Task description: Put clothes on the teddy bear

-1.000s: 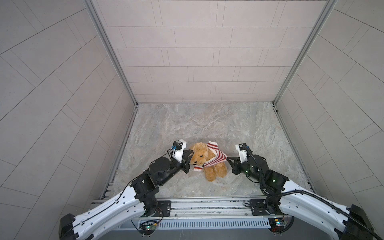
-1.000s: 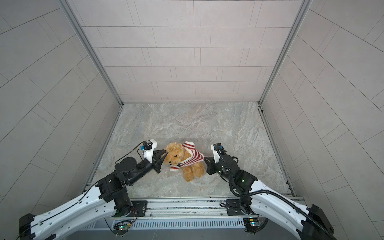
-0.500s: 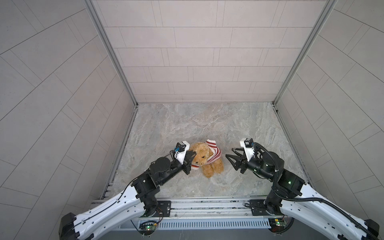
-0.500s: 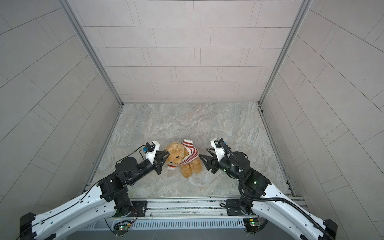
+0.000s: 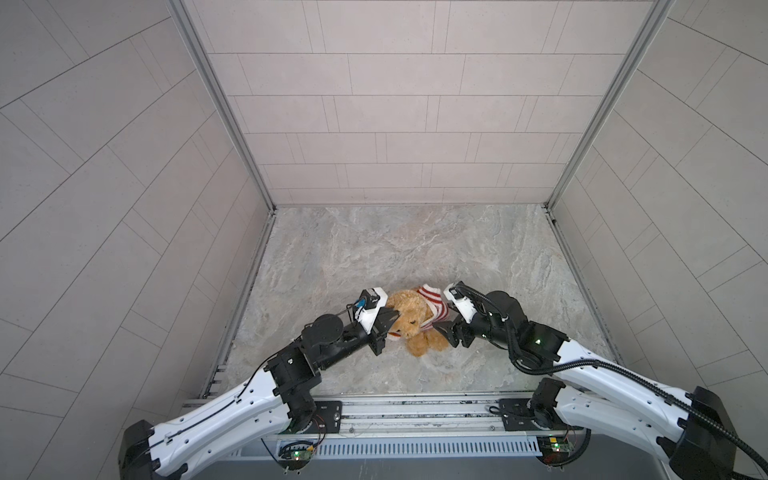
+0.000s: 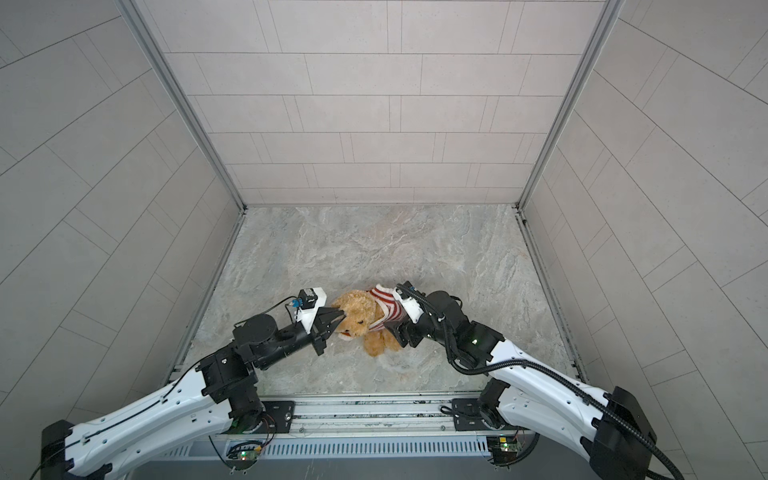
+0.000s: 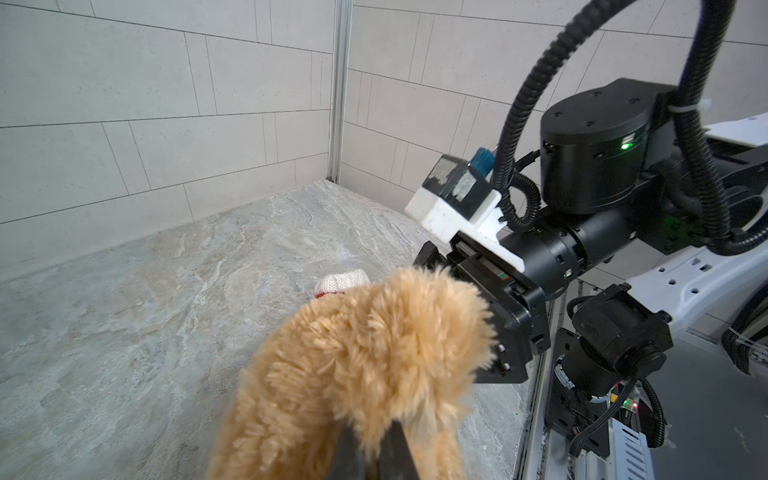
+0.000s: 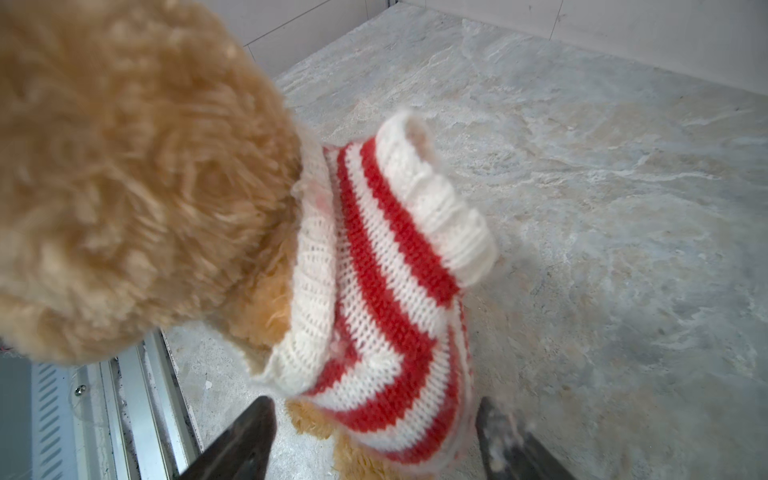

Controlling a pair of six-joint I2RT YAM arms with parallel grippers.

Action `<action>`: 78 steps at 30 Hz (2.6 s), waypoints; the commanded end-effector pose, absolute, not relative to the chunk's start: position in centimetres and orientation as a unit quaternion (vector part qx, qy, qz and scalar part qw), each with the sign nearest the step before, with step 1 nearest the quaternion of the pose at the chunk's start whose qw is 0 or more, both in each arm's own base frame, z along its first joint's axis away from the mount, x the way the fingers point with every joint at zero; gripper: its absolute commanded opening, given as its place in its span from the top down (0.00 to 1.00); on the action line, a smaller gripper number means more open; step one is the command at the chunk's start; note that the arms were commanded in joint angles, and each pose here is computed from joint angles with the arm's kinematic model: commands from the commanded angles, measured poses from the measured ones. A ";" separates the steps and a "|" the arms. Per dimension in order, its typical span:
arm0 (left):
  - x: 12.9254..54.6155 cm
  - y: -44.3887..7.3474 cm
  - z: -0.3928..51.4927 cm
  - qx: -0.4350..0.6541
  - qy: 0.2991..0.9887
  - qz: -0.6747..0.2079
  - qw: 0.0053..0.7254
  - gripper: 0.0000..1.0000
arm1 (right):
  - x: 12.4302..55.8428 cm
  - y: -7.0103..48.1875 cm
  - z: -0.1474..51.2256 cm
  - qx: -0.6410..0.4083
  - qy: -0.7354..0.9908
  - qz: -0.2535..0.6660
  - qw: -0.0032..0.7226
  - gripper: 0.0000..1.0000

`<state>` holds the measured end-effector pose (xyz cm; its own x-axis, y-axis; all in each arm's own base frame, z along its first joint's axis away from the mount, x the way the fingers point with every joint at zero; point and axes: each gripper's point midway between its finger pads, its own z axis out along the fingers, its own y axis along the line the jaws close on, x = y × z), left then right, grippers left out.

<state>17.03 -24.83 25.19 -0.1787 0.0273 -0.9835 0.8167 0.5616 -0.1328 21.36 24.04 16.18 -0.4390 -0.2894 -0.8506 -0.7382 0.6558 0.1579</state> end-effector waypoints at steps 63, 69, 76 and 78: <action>17.6 -23.4 12.5 -0.083 0.865 -0.461 0.181 0.09 | 21.8 25.0 15.3 -0.278 0.744 0.043 0.606 1.00; 17.4 -24.1 11.0 -0.093 0.871 -0.451 0.171 0.13 | 22.2 25.6 15.3 -0.274 0.746 0.034 0.606 1.00; 17.9 -24.0 10.6 -0.093 0.873 -0.442 0.182 0.58 | 22.1 25.8 15.0 -0.277 0.745 0.041 0.605 1.00; 18.3 -24.1 10.9 -0.084 0.874 -0.437 0.192 0.74 | 22.0 25.6 15.0 -0.276 0.745 0.043 0.606 1.00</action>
<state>17.50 -24.04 10.35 -0.9251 -0.3131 -0.2149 -0.0139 0.5933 -0.8048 21.84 25.42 13.14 -0.1406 -0.4283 -0.8926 -0.4853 0.8157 -0.3149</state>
